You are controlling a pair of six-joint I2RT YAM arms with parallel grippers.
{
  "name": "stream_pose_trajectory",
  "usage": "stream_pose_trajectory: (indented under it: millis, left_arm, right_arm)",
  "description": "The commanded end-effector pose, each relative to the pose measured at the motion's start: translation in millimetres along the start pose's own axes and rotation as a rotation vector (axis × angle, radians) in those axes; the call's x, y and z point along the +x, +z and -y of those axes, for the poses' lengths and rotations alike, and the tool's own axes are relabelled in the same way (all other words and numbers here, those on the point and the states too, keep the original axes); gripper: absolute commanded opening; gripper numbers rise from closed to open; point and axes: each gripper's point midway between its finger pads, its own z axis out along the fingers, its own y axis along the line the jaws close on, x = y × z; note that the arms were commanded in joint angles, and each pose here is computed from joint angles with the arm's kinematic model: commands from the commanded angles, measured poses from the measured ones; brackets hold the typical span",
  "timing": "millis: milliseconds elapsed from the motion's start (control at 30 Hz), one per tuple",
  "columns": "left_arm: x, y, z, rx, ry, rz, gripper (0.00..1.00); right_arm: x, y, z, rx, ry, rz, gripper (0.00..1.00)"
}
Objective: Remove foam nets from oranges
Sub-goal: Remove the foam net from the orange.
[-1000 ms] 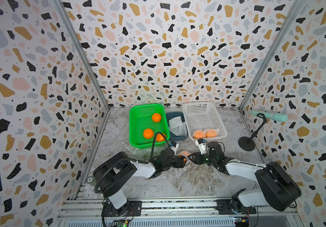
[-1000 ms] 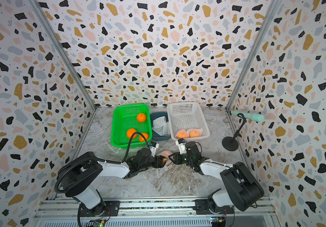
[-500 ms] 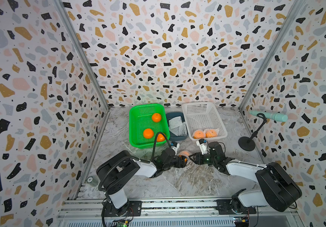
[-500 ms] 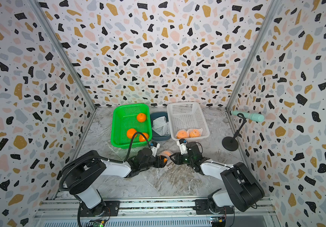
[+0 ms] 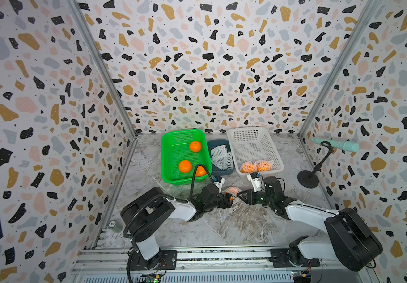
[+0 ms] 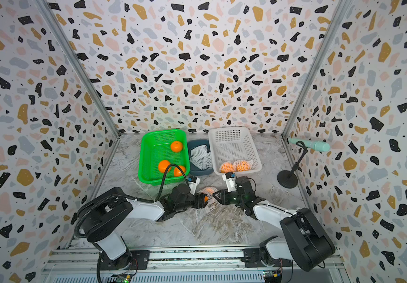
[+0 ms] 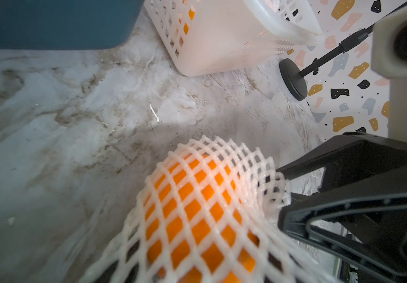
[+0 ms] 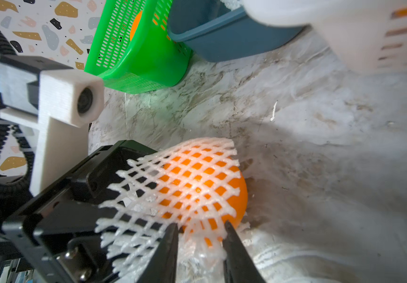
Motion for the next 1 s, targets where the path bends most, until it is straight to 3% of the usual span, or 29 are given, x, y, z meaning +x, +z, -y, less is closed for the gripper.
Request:
stream_pose_trajectory:
  millis: [0, 300, 967]
  left_arm:
    - [-15.3, -7.2, 18.0, 0.057, 0.03, 0.044, 0.72]
    - [-15.6, -22.5, 19.3, 0.057, 0.037, 0.057, 0.72]
    - [-7.0, -2.8, 2.6, -0.006, 0.016, 0.016, 0.78]
  right_arm:
    - [-0.1, -2.9, -1.6, -0.013, -0.004, 0.006, 0.24]
    - [-3.3, -5.4, 7.5, 0.027, 0.014, 0.024, 0.14]
    - [2.0, -3.1, 9.9, 0.021, 0.012, 0.005, 0.13]
